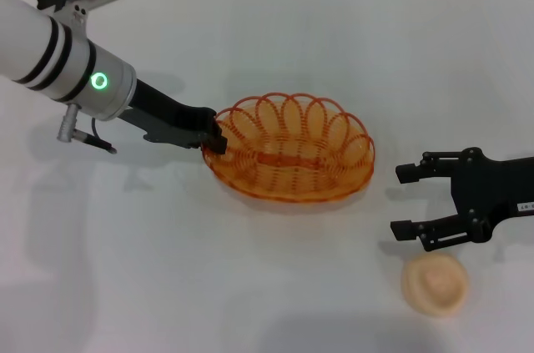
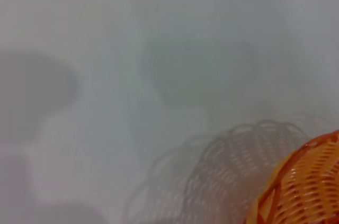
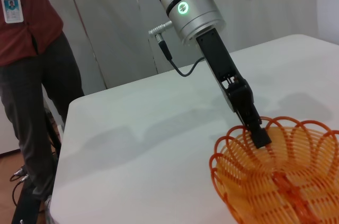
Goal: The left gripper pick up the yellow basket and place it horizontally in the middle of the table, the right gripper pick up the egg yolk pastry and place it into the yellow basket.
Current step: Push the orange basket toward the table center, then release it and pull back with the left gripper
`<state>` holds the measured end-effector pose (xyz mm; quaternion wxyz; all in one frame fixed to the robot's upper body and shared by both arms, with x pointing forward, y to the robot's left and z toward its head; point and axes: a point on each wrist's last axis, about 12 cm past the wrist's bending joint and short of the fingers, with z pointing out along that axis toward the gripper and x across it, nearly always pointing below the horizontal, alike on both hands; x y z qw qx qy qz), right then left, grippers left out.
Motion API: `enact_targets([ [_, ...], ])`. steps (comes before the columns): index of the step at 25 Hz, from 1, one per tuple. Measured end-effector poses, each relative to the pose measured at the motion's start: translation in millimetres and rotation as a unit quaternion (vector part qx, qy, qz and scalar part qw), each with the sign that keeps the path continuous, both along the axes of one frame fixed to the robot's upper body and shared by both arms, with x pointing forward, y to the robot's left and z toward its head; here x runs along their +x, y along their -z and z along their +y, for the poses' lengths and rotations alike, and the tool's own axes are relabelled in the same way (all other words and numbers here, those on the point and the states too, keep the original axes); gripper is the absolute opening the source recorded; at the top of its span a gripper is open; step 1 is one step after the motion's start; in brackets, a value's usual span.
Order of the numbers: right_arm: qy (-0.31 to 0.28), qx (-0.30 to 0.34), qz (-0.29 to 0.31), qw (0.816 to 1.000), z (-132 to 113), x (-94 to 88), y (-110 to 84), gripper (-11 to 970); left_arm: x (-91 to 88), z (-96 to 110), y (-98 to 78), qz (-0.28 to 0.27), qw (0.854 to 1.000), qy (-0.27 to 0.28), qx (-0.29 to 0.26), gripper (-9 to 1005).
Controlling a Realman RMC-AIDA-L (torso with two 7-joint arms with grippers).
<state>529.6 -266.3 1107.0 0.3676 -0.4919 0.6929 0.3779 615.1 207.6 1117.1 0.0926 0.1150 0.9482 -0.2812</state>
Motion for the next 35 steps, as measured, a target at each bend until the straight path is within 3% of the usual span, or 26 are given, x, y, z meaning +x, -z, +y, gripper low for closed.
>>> enact_targets([
  [20, -0.001, 0.000, 0.001, 1.000, -0.4, -0.7, 0.2, 817, -2.2, -2.8, 2.9, -0.003, 1.000, 0.007, -0.016, 138],
  [26, 0.004, 0.002, 0.000, 1.000, -1.8, -0.2, -0.3, 816, -2.6, -3.1, 2.0, -0.007, 1.000, 0.009, -0.028, 318],
  [35, 0.004, 0.002, 0.001, 1.000, -1.7, -0.8, 0.2, 815, 0.0, 3.4, -6.8, -0.062, 0.996, 0.035, -0.053, 708],
])
